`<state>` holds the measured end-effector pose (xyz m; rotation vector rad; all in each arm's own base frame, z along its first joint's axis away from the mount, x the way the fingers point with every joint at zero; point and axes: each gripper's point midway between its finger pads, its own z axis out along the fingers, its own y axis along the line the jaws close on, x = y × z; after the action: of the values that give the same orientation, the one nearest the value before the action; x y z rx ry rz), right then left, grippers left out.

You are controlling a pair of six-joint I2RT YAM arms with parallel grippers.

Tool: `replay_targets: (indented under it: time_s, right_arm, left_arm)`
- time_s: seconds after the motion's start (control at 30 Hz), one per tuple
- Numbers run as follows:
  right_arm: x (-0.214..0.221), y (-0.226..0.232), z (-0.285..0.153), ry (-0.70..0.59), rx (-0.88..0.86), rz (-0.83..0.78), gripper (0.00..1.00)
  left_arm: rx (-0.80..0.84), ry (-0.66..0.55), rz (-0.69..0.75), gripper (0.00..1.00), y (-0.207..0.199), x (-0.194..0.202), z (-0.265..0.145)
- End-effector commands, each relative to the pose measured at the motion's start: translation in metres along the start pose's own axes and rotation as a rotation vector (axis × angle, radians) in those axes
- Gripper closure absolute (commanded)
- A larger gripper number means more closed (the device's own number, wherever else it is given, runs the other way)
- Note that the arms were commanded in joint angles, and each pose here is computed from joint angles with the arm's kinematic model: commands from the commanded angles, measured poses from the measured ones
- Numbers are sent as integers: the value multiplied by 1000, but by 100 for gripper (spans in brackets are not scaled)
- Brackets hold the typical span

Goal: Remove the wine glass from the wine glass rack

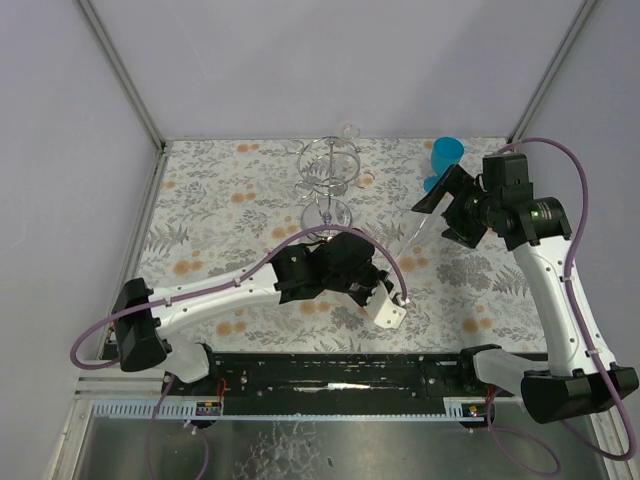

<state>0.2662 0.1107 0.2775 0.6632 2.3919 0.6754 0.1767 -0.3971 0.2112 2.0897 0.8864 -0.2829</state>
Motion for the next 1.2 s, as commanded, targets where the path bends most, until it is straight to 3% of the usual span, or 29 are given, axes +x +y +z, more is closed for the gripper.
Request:
replay_targets:
  time_s: [0.0,0.17,0.4,1.17]
  right_arm:
    - [-12,10,4,-37,-44,6,1]
    - [-16,10,12,-42,-38,12,0]
    - [-12,9,16,-14,-39,9,12]
    - [10,-14,21,76,8,11,23]
  left_arm:
    - [-146,-53,137,100,34,-22,-14]
    - [-142,-58,156,100,30,-25,-15]
    - [-145,-37,194,100,27,-20,-13]
    - [-156,31,323,100,15,1,-11]
